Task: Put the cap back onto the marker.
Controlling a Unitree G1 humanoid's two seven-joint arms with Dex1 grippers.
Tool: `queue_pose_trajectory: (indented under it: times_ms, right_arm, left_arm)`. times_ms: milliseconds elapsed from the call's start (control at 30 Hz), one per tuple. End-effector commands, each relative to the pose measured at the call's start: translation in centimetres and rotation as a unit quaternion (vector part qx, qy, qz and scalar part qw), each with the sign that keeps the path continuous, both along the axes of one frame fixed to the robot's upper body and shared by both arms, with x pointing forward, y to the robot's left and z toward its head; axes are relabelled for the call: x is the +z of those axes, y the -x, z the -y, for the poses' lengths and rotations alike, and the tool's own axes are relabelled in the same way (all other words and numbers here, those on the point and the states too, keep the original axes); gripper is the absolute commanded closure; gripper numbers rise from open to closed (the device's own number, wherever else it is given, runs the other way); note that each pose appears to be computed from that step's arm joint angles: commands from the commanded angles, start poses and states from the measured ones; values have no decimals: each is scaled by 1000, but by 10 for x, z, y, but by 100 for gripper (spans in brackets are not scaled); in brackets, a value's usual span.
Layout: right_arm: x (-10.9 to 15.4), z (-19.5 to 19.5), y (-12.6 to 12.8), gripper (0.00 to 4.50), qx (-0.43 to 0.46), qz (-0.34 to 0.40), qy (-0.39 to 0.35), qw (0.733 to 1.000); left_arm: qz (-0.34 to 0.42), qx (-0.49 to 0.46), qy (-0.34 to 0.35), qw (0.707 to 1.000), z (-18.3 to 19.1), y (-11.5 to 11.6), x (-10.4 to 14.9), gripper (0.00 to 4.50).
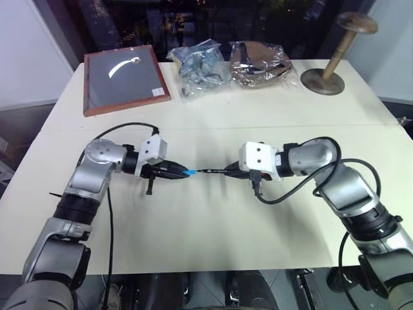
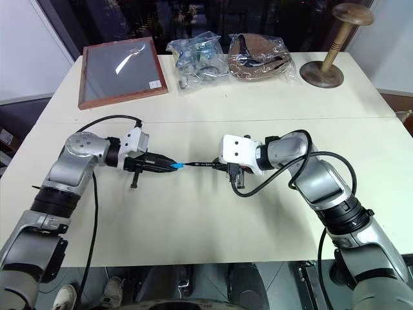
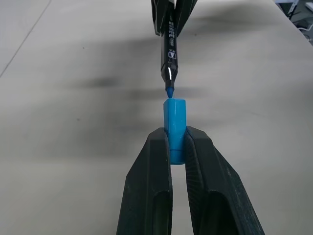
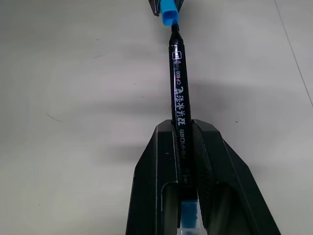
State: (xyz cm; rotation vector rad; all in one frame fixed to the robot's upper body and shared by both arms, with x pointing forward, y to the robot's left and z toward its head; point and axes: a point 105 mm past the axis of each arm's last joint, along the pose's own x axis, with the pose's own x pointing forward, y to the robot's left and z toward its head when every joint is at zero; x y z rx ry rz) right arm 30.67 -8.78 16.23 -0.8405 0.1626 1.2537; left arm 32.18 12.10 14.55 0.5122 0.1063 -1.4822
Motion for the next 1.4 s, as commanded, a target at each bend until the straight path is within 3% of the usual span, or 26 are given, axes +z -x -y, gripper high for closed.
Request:
queue_pose_trajectory:
  times_ms: [33, 1000, 1400]
  right_arm:
    - [14, -6, 5, 447, 15, 26, -11, 999]
    - [12, -17, 8, 447, 37, 49, 10, 998]
    - [12, -26, 3, 447, 45, 74, 32, 996]
  left_arm:
    - [16, -9, 7, 1000, 3, 1, 9, 450]
    - [8, -8, 16, 1000, 9, 2, 13, 450]
    - [24, -3, -27, 999, 8, 2, 1, 450]
